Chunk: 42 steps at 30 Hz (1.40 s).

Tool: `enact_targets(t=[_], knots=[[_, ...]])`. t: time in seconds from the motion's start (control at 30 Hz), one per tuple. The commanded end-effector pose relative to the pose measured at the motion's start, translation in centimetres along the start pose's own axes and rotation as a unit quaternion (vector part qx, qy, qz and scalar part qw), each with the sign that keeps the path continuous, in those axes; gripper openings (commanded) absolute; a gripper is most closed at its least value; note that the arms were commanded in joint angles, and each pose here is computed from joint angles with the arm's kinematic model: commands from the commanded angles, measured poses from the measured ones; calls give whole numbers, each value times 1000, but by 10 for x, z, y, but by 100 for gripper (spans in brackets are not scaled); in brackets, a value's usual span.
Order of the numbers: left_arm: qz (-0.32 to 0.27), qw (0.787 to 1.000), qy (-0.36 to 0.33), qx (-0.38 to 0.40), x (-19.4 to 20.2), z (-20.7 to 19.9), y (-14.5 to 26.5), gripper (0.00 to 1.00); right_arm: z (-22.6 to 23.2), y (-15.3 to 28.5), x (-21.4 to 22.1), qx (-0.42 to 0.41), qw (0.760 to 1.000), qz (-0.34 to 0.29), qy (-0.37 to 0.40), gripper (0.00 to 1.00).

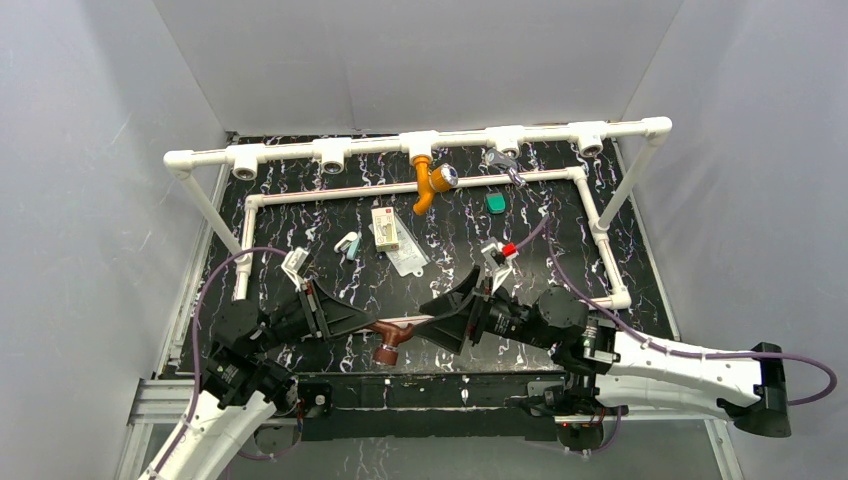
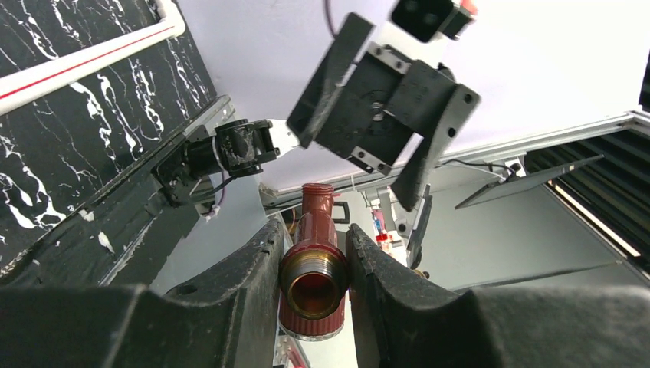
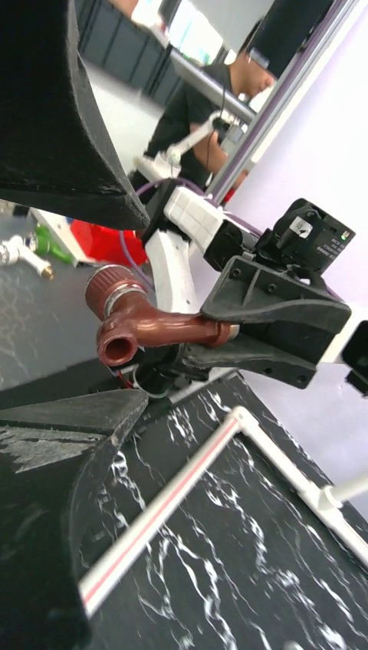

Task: Install the water faucets

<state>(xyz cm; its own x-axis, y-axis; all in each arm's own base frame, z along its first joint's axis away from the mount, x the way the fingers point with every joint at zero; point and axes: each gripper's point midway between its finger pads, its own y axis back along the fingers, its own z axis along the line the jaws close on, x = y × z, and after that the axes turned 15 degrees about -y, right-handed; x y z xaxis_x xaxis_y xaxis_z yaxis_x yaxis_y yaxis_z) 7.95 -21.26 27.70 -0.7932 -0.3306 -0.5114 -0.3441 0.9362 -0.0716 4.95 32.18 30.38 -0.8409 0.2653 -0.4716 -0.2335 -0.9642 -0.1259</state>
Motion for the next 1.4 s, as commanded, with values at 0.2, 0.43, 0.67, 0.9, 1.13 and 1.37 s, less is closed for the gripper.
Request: enact_targets(t=[0.2, 0.43, 0.67, 0.9, 1.13, 1.37], knots=[[7, 999, 37, -35, -1, 14, -6, 0, 10, 6, -20, 22, 952, 62, 300, 86], [32, 993, 82, -84, 11, 31, -3, 0, 6, 7, -11, -37, 869, 113, 480, 91], [53, 987, 114, -100, 17, 35, -4, 0, -1, 11, 4, -92, 786, 165, 588, 91], [52, 982, 153, -99, 14, 35, -9, 0, -9, 8, 1, -102, 730, 163, 656, 84], [39, 980, 172, -94, 6, 33, -14, 0, -26, 1, -1, -98, 677, 140, 716, 76], [23, 976, 193, -96, -2, 31, -16, 0, -31, -6, 5, -105, 634, 117, 757, 73]])
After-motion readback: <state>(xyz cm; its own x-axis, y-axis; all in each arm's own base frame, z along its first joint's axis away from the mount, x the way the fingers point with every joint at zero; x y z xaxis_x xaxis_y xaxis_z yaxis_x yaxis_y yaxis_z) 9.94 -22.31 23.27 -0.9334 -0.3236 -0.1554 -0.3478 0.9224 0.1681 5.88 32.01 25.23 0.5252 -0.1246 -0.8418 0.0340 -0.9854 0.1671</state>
